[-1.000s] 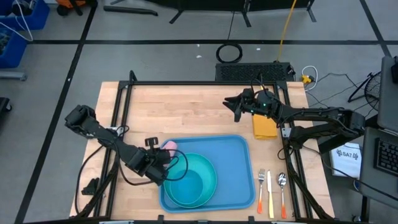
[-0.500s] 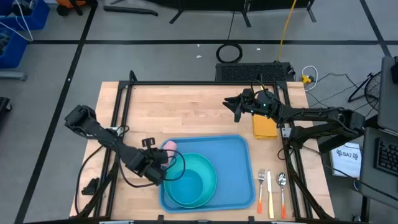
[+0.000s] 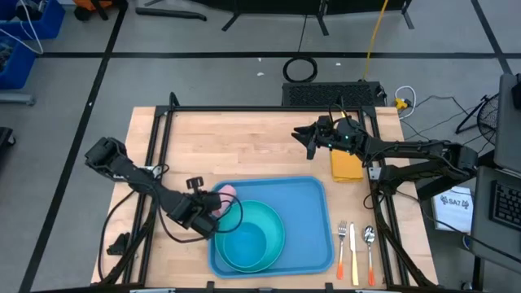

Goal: Set up tray
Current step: Adjust the pink cup on the serving tray, then put the yellow napkin on the serving tray to the right of the green plate

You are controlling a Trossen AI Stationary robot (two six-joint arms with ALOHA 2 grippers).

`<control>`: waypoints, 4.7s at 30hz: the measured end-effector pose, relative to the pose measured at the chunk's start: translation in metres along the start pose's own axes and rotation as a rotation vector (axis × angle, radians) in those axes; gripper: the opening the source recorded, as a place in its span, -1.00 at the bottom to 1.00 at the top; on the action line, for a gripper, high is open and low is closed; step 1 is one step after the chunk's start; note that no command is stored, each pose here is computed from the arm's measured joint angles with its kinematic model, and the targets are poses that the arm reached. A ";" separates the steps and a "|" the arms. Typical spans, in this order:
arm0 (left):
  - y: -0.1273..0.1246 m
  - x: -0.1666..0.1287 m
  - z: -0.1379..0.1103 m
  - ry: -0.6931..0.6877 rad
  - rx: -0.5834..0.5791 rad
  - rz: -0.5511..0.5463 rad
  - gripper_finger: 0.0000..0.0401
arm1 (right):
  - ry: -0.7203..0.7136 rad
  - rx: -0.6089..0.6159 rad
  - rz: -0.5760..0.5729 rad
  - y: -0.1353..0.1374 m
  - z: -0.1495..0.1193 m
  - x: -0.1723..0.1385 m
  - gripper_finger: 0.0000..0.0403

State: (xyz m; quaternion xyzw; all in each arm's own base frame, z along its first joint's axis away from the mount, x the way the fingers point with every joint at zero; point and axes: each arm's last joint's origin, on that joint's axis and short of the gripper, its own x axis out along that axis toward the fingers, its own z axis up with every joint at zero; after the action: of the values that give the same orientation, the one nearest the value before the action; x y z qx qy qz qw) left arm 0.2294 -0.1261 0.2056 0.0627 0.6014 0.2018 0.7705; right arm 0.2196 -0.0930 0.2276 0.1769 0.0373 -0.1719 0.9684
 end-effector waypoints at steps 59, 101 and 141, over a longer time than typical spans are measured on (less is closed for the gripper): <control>0.133 0.049 0.061 0.722 -0.268 -0.533 -0.98 | -0.006 -0.027 -0.007 0.000 0.000 0.000 -0.42; 0.155 -0.037 0.113 -0.040 -0.146 -0.373 -0.71 | 0.033 -0.069 -0.008 0.000 -0.001 -0.004 -0.42; 0.125 0.046 -0.074 -1.264 -0.251 -0.668 -0.71 | 0.731 0.388 -0.687 -0.024 -0.042 -0.143 -0.42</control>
State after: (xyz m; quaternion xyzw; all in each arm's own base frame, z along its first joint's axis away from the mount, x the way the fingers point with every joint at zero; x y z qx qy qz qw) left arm 0.1384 -0.0057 0.1862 -0.1088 0.0004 -0.0517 0.9927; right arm 0.0769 -0.0537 0.1991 0.3785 0.3952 -0.4097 0.7299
